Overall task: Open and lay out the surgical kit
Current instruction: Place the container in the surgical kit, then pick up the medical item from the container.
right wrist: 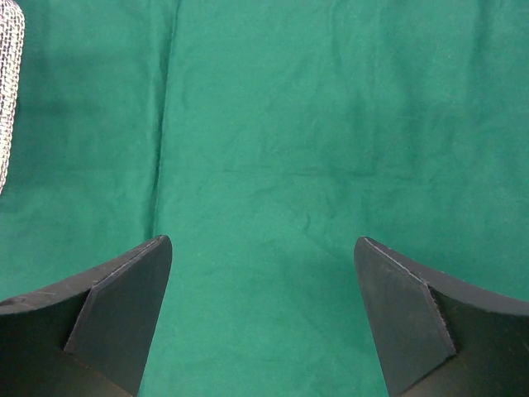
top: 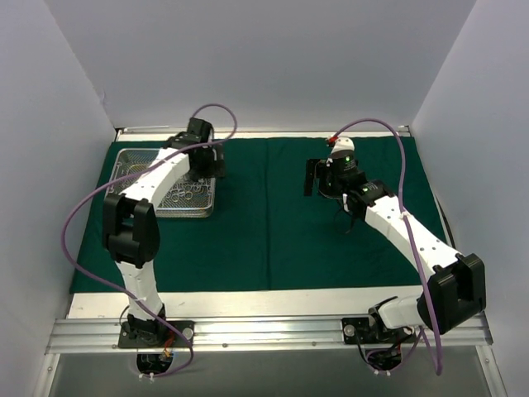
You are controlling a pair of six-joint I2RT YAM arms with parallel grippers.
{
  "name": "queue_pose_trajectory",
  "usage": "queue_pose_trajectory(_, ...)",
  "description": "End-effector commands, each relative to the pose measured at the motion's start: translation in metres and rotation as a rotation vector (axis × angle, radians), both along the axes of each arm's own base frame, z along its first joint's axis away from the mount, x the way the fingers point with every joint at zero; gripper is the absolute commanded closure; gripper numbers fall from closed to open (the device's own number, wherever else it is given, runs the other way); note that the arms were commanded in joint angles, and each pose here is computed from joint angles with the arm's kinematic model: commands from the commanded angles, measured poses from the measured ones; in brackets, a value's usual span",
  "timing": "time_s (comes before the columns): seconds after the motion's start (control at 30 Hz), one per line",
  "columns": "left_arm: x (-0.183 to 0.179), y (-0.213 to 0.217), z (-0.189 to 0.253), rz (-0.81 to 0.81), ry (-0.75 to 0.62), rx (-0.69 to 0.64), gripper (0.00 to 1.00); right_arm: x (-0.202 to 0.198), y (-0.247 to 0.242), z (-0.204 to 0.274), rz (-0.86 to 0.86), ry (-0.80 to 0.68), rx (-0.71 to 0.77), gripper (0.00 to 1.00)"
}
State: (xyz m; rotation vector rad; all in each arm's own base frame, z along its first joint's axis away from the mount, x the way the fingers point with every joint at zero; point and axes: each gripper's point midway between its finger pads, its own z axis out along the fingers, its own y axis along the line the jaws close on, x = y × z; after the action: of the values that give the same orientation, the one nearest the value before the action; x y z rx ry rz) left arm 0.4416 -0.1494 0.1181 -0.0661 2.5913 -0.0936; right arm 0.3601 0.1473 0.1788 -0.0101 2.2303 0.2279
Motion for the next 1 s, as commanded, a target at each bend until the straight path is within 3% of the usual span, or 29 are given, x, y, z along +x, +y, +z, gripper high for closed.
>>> queue_pose_trajectory(0.0, 0.028, 0.042, 0.052, 0.141, -0.14, -0.093, 0.15, 0.004, -0.004, 0.013, -0.009, -0.022, -0.006, 0.13)
queue_pose_trajectory(0.2, 0.067, 0.095, 0.04, 0.217, -0.156, -0.108, 0.29, 0.002, -0.002, 0.007, -0.006, -0.014, 0.012, 0.13)
queue_pose_trajectory(0.43, 0.099, 0.125, 0.003, 0.263, -0.105, -0.112, 0.37, -0.003, -0.003, 0.005, -0.016, -0.01, 0.03, 0.14)
queue_pose_trajectory(0.97, 0.113, 0.125, -0.05, 0.264, -0.019, -0.115, 0.53, -0.009, -0.005, -0.002, -0.032, 0.008, 0.043, 0.14)
